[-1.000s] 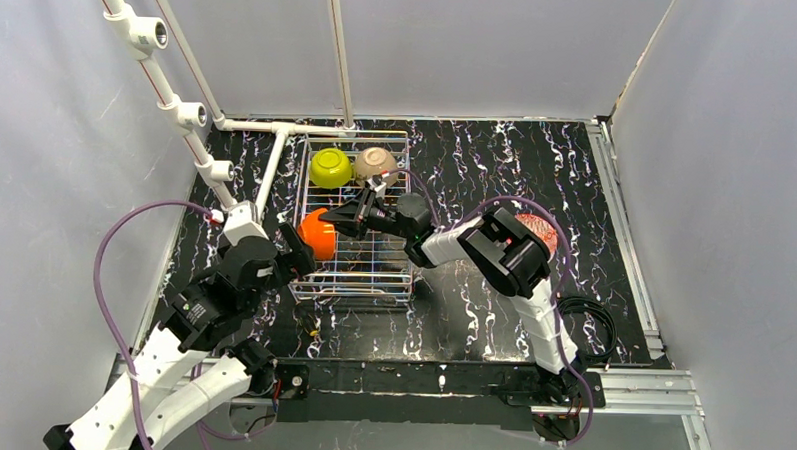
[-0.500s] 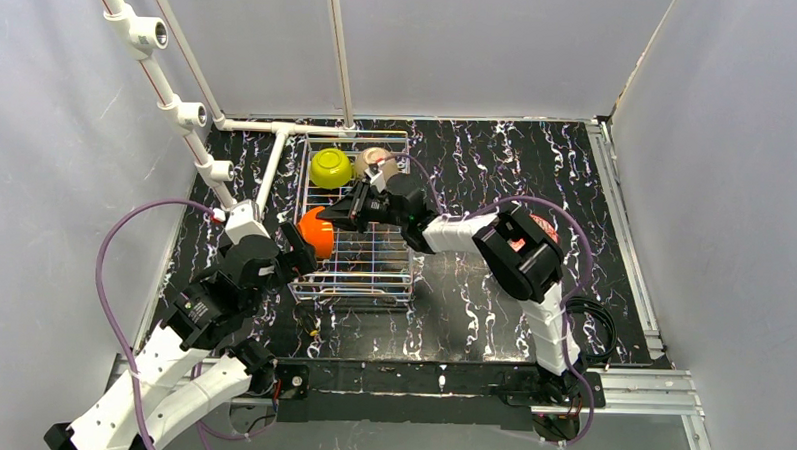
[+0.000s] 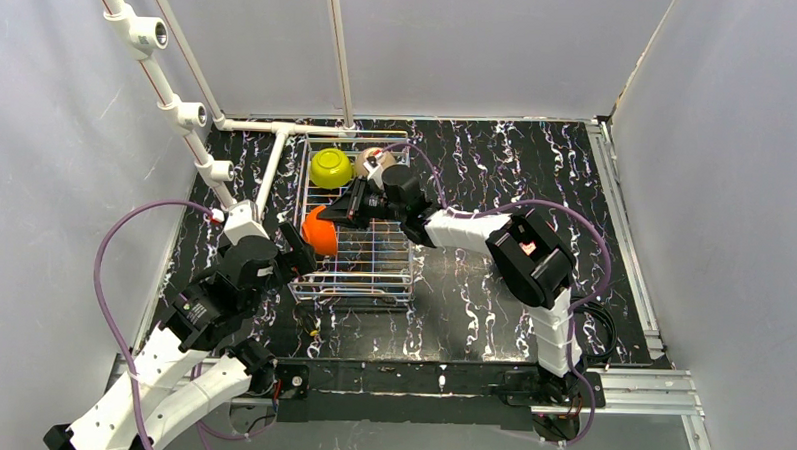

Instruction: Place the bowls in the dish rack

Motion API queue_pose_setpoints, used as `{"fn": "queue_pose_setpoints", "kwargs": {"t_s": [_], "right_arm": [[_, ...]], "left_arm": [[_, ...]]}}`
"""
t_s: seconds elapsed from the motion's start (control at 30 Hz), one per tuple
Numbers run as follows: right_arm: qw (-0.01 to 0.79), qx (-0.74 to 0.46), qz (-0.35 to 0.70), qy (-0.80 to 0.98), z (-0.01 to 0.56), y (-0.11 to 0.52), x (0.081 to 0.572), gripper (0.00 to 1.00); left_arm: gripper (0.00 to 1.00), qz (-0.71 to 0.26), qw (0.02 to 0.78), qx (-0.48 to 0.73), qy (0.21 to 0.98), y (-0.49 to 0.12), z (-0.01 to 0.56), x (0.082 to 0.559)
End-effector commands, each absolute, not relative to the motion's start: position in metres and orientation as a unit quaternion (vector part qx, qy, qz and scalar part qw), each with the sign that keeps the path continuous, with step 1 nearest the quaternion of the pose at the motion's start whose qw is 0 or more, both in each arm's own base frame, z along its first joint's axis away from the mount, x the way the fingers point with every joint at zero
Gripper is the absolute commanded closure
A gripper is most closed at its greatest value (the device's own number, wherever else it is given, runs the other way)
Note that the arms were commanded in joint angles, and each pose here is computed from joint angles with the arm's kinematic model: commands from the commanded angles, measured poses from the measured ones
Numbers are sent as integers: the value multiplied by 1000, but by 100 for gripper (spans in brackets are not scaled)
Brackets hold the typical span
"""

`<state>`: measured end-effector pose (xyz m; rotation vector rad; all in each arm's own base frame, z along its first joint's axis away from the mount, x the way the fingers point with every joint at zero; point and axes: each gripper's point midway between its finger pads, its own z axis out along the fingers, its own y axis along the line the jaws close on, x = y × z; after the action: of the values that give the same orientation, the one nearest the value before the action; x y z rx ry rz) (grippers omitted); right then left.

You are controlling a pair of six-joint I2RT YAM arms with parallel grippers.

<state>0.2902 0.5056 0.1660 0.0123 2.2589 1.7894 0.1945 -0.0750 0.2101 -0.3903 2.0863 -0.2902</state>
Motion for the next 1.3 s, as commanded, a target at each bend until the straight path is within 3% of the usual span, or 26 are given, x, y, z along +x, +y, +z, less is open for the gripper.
{"fn": "queue_pose_setpoints", "kwargs": {"t_s": [0.0,0.07,0.53,0.73,1.0,1.27], "right_arm": [[124,59,462,876,47,461,303,91],[120,70,460,877,42,458,303,99],[90,139,480,862,34,450,303,98],[115,131,462,869,38,443,306,81],[139,140,429,882,34,431,311,73],[187,135,404,885,61,421,325,56]], "left_arm": [[2,-109,488,-163,851,-68,215,193],[2,-109,488,-162,850,-68,215,193],[2,-106,480,-161,856,-71,212,195],[2,-105,477,-158,858,-72,213,195],[2,-100,476,-155,860,-72,216,196],[2,-101,473,-160,860,-73,215,196]]}}
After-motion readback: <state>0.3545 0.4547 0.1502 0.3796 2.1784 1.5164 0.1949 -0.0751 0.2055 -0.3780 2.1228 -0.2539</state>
